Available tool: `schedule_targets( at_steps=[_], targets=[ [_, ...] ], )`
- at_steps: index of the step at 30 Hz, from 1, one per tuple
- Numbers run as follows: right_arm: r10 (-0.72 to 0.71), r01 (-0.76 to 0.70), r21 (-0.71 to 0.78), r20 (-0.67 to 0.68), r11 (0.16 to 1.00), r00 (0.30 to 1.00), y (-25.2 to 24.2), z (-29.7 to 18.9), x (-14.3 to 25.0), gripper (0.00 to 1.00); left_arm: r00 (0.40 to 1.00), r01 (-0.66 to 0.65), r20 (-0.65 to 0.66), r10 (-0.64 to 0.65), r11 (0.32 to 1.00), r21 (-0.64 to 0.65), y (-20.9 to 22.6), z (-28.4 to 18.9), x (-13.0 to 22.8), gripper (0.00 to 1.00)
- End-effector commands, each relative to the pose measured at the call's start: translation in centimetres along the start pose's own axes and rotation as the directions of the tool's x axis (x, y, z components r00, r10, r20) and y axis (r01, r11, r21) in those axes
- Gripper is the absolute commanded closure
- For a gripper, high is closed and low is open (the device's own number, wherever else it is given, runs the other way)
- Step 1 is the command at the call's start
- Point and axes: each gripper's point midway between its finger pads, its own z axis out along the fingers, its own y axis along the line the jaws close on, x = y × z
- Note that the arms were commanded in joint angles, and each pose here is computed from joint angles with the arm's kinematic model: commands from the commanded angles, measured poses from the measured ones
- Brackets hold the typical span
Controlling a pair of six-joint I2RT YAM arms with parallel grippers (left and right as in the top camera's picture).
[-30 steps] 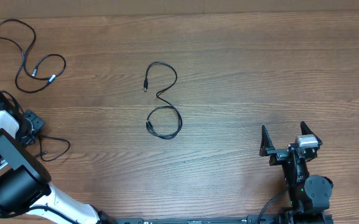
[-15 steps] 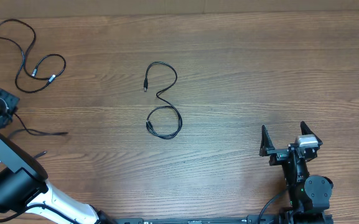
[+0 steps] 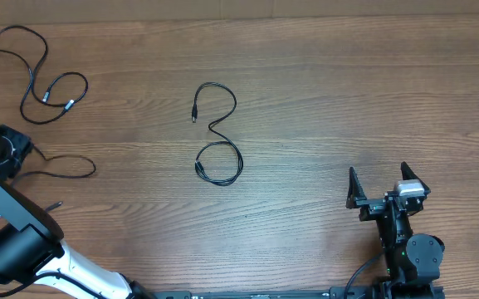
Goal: Untangle cables
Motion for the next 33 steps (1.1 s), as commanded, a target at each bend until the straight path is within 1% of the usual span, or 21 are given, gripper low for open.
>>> schedule_targets(
  at_steps=[1, 2, 4, 5, 6, 8, 10, 12, 14, 17, 21, 30, 31, 33],
  targets=[
    [-0.001, 0.001, 0.017, 0.004, 1.000, 1.000, -0.3, 0.0, 0.2, 0.00, 1.000, 0.014, -0.002, -0.014, 0.999, -0.047, 1.0, -0.4, 0.0, 0.64],
    [-0.001, 0.001, 0.017, 0.004, 1.000, 1.000, -0.3, 0.0, 0.2, 0.00, 1.000, 0.013, -0.009, -0.013, 0.997, -0.074, 1.5, -0.4, 0.3, 0.62],
    [-0.001, 0.001, 0.017, 0.004, 1.000, 1.000, -0.3, 0.0, 0.2, 0.00, 1.000, 0.015, -0.009, -0.016, 0.987, -0.160, 3.3, -0.6, 0.4, 0.42],
    [-0.001, 0.001, 0.017, 0.004, 1.000, 1.000, -0.3, 0.0, 0.2, 0.00, 1.000, 0.019, -0.010, -0.021, 0.982, -0.190, 4.1, -0.7, 0.5, 0.40],
    [-0.001, 0.001, 0.017, 0.004, 1.000, 1.000, -0.3, 0.0, 0.2, 0.00, 0.999, 0.032, -0.022, -0.038, 0.977, -0.212, 5.1, -0.8, 0.6, 0.35],
    [-0.001, 0.001, 0.017, 0.004, 1.000, 1.000, -0.3, 0.0, 0.2, 0.00, 0.996, 0.075, -0.035, -0.084, 0.973, -0.219, 6.4, -0.9, 0.7, 0.28],
    [-0.001, 0.001, 0.017, 0.004, 1.000, 1.000, -0.3, 0.0, 0.2, 0.00, 0.990, 0.117, -0.049, -0.132, 0.967, -0.226, 7.8, -1.0, 0.8, 0.25],
    [-0.001, 0.001, 0.017, 0.004, 1.000, 1.000, -0.3, 0.0, 0.2, 0.00, 0.984, 0.146, -0.066, -0.165, 0.963, -0.227, 8.9, -1.1, 0.9, 0.14],
    [-0.001, 0.001, 0.017, 0.004, 1.000, 1.000, -0.3, 0.0, 0.2, 0.00, 0.977, 0.173, -0.084, -0.197, 0.959, -0.225, 9.9, -1.1, 1.2, 0.14],
    [-0.001, 0.001, 0.017, 0.004, 1.000, 1.000, -0.3, 0.0, 0.2, 0.00, 0.967, 0.199, -0.112, -0.227, 0.955, -0.220, 10.7, -0.9, 1.8, 0.19],
    [-0.001, 0.001, 0.017, 0.004, 1.000, 1.000, -0.3, 0.0, 0.2, 0.00, 0.955, 0.232, -0.128, -0.267, 0.943, -0.237, 11.3, 0.4, 3.0, 0.16],
    [-0.001, 0.001, 0.017, 0.004, 1.000, 1.000, -0.3, 0.0, 0.2, 0.00, 0.951, 0.238, -0.148, -0.270, 0.949, -0.207, 11.4, 4.2, 5.5, 0.16],
    [-0.001, 0.001, 0.017, 0.004, 1.000, 1.000, -0.3, 0.0, 0.2, 0.00, 0.952, 0.238, -0.146, -0.270, 0.949, -0.206, 11.4, 4.5, 5.7, 0.18],
    [-0.001, 0.001, 0.017, 0.004, 1.000, 1.000, -0.3, 0.0, 0.2, 0.00, 0.952, 0.242, -0.141, -0.271, 0.951, -0.193, 11.4, 5.2, 5.9, 0.30]
  ],
)
